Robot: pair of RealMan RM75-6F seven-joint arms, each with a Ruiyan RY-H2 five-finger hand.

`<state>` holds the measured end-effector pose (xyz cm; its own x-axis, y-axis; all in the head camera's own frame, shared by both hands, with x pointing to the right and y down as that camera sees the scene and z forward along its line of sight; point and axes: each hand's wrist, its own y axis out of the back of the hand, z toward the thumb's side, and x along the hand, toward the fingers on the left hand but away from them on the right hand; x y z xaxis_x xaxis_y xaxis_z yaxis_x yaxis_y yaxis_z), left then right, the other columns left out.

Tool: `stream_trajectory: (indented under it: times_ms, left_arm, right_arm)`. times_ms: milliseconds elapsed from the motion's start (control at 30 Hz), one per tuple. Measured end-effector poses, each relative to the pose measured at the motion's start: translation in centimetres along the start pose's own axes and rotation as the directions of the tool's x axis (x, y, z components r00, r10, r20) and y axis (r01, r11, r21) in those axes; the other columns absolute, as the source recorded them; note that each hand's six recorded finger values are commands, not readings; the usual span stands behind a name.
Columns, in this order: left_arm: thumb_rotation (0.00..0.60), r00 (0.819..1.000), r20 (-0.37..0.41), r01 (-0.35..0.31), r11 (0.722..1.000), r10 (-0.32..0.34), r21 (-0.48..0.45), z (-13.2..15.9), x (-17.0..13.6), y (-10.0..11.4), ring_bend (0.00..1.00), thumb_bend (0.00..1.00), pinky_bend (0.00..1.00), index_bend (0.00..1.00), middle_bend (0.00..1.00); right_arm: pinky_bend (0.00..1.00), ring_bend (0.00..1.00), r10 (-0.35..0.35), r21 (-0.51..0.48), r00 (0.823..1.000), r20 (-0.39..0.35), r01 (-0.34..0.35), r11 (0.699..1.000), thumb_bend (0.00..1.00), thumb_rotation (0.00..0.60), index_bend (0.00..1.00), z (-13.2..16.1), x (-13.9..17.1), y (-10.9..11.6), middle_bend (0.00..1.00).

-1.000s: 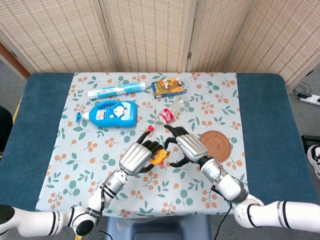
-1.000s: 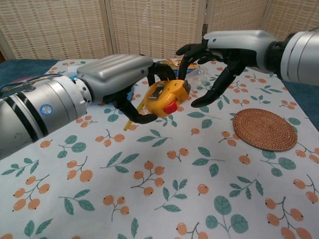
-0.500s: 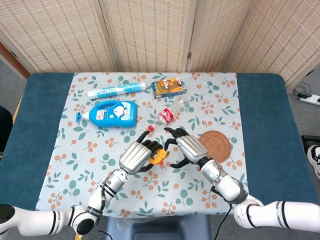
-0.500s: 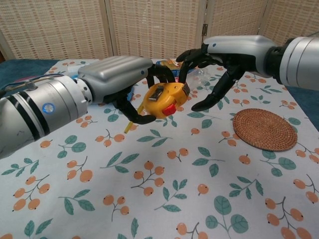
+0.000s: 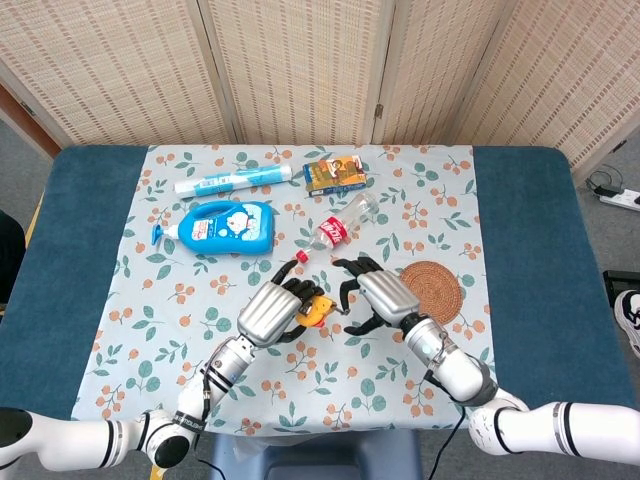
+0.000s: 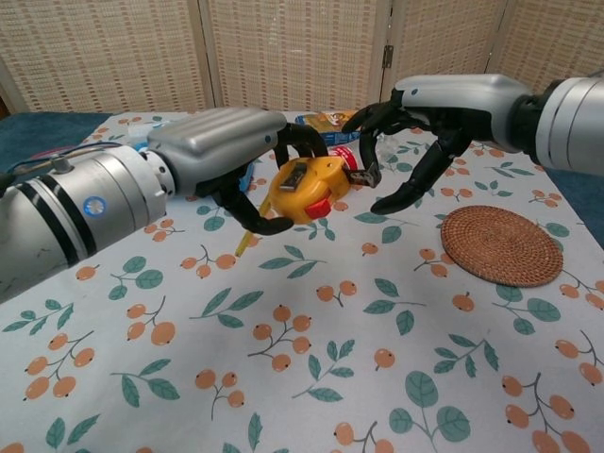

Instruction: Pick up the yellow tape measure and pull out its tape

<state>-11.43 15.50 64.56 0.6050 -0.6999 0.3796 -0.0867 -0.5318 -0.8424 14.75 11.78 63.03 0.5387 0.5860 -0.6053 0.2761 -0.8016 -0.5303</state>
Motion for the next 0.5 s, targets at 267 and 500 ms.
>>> stream_trajectory:
  times_ms: [267, 500]
  left_arm:
    - [0.6, 1.0, -0.001, 0.007, 1.0, -0.007, 0.005, -0.11, 0.0, -0.37, 0.44, 0.39, 0.1, 0.54, 0.53]
    - [0.6, 1.0, -0.006, 0.012, 1.0, -0.012, 0.002, -0.38, 0.0, -0.57, 0.44, 0.39, 0.1, 0.54, 0.53]
  right_arm:
    - [0.01, 0.11, -0.012, -0.011, 1.0, -0.003, 0.012, 1.0, 0.38, 0.6, 0.65, 0.07, -0.5, -0.04, 0.16]
    - [0.01, 0.12, -0.006, -0.005, 1.0, 0.002, 0.006, 1.0, 0.59, 0.6, 0.67, 0.05, -0.89, -0.25, 0.17]
